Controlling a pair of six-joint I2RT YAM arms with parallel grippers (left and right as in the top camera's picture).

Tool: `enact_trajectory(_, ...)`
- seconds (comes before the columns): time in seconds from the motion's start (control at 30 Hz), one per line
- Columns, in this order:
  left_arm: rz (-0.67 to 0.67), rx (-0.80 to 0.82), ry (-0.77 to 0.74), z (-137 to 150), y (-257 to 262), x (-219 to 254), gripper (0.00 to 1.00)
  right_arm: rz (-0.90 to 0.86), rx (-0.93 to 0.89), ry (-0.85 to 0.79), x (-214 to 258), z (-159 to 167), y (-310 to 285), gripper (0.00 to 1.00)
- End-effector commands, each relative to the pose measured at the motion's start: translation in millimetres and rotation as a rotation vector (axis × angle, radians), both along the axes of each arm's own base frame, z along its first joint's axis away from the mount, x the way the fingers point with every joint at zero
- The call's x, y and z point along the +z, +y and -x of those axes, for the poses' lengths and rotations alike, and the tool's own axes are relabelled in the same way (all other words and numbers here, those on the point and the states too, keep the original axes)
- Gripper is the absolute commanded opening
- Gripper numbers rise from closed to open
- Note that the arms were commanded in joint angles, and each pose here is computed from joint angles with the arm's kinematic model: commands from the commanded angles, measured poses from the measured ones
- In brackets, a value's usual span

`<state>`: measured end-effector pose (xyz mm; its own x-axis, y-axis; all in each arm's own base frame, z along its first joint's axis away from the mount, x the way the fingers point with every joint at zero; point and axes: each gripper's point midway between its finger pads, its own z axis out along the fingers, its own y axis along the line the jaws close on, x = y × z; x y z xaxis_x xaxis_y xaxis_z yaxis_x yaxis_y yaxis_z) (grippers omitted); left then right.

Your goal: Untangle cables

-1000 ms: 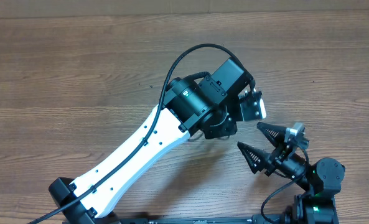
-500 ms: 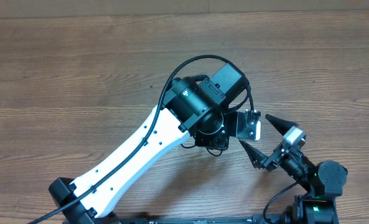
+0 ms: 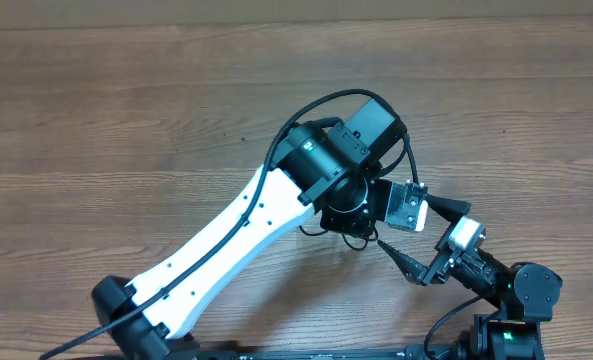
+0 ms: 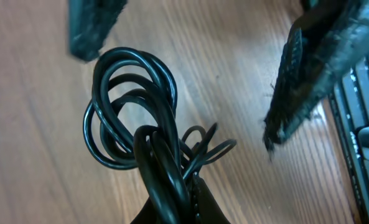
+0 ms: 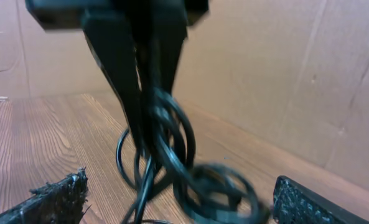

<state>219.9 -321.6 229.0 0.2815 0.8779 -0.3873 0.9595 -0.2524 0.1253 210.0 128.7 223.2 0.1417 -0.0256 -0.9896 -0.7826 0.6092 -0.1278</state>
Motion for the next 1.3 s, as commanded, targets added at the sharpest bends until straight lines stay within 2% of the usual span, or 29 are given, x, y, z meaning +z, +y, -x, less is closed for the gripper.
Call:
enact_trajectory(0.0, 0.056, -0.127, 0.013, 8.9, -15.8, 2.6, 0.04, 0.007, 0.014, -0.03, 6.8, 2.6, 1.4, 0.93)
enact_trajectory(0.23, 0.056, -0.156, 0.007, 12.9, -19.2, 1.8, 0.04, 0.007, 0.015, -0.028, 6.6, 2.6, 1.5, 0.86)
enact_trajectory(0.37, 0.127, -0.191, 0.039, 22.0, -31.9, 8.7, 0.04, 0.009, 0.029, -0.028, 6.2, 4.5, 2.9, 0.83)
enact_trajectory(0.67, 0.17, -0.238, 0.03, 28.5, -42.8, 13.7, 0.04, 0.009, 0.038, -0.02, 4.8, 5.7, 3.8, 0.69)
enact_trajectory(0.8, 0.185, -0.254, 0.034, 30.4, -44.8, 15.3, 0.04, 0.016, 0.07, -0.022, 4.1, 10.2, 7.0, 0.57)
enact_trajectory(0.87, 0.192, -0.254, 0.025, 28.7, -46.6, 16.2, 0.04, 0.017, 0.084, -0.022, 3.8, 12.2, 8.3, 0.45)
enact_trajectory(0.9, 0.194, -0.253, 0.017, 27.2, -47.3, 16.5, 0.04, 0.017, 0.085, -0.021, 3.7, 12.3, 8.3, 0.34)
enact_trajectory(1.0, 0.185, -0.244, -0.006, 22.3, -46.9, 15.7, 0.04, 0.016, 0.085, -0.015, 2.7, 12.1, 8.3, 0.22)
enact_trajectory(1.1, 0.154, -0.226, -0.038, 15.1, -43.2, 12.8, 0.04, 0.017, 0.093, -0.012, 2.1, 13.3, 9.1, 0.16)
enact_trajectory(1.27, 0.111, -0.201, -0.088, 4.7, -38.1, 9.3, 0.04, 0.018, 0.103, -0.01, 1.7, 14.7, 10.0, 0.15)
